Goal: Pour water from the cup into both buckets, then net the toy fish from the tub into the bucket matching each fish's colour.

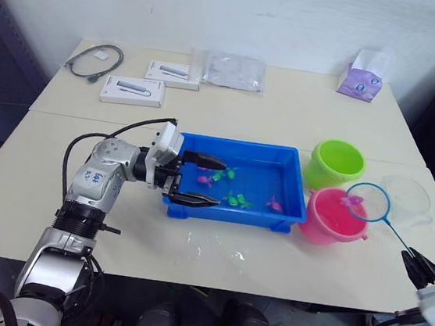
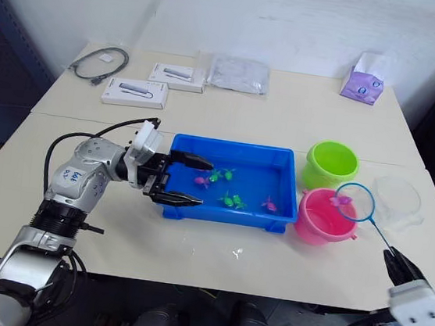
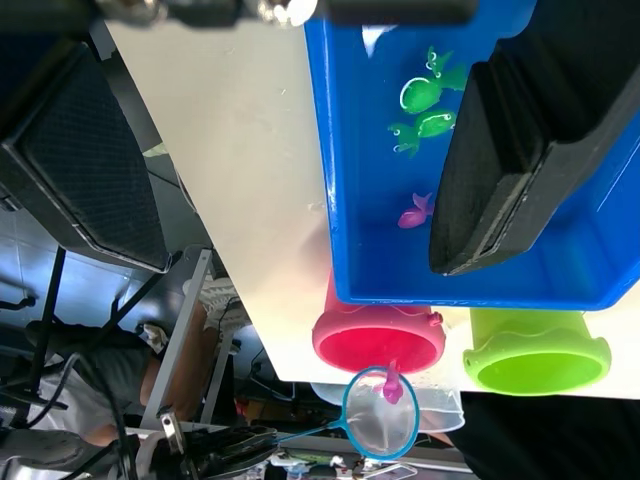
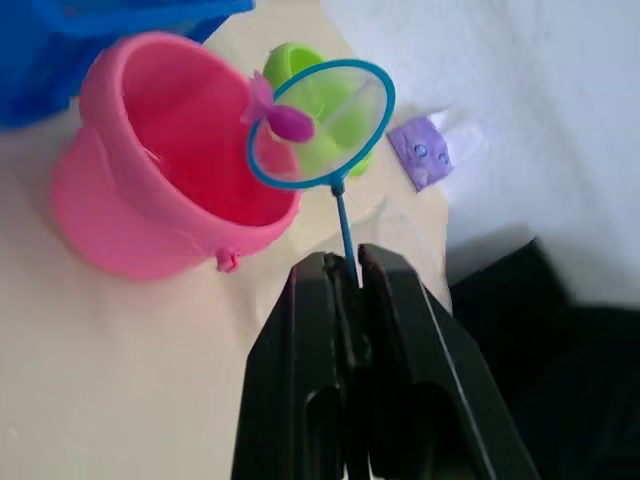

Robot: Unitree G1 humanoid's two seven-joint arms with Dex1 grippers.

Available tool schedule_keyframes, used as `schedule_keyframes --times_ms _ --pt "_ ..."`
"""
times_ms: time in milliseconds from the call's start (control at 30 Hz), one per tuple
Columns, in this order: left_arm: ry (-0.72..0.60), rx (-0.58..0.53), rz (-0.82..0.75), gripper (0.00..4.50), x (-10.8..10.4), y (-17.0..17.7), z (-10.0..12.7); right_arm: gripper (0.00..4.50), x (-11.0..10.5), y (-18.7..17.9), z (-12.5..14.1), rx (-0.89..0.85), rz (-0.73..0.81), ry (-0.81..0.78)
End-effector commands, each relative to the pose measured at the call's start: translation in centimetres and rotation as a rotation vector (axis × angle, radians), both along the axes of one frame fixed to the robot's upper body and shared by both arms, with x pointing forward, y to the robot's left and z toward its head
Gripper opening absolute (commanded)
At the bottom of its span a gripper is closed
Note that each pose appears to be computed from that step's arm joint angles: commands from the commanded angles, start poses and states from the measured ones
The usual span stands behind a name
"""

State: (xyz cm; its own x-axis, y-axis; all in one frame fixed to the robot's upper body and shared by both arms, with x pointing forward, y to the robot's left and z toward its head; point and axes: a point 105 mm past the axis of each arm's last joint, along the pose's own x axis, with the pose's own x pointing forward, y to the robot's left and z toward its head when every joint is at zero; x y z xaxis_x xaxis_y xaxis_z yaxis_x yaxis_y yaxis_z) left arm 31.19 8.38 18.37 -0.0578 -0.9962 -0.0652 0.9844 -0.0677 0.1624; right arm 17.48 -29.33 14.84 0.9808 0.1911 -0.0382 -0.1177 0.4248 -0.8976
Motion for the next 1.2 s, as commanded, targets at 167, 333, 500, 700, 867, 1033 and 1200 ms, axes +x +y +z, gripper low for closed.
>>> schedule_keyframes --times_ms 167,333,500,700,867,1033,1200 --pt "-0.046 -0.011 -0.002 4.45 -0.4 -0.2 0.9 0.0 0.6 -1.4 1.4 -0.427 0.013 -0.109" --pt "-0.046 -0.009 0.017 4.45 -0.5 0.1 0.8 0.0 1.0 -0.9 2.6 -0.379 0.046 -0.159" --pt "-0.037 0.001 0.073 4.45 -0.2 1.4 0.5 0.0 2.1 3.6 4.7 0.201 0.229 -0.062" --pt "-0.023 0.019 0.135 4.45 0.1 2.9 0.0 0.0 5.4 7.2 6.8 0.407 0.298 0.217" --pt "-0.025 0.02 0.151 4.45 0.2 3.1 -0.1 0.0 7.5 9.2 5.4 0.398 0.223 0.39" --pt "-0.026 0.018 0.159 4.45 0.1 3.1 -0.2 0.0 10.0 10.2 4.5 0.12 0.195 0.384" --pt "-0.026 0.013 0.169 4.45 0.1 3.3 -0.4 0.0 11.6 10.9 4.1 -0.1 0.201 0.334"
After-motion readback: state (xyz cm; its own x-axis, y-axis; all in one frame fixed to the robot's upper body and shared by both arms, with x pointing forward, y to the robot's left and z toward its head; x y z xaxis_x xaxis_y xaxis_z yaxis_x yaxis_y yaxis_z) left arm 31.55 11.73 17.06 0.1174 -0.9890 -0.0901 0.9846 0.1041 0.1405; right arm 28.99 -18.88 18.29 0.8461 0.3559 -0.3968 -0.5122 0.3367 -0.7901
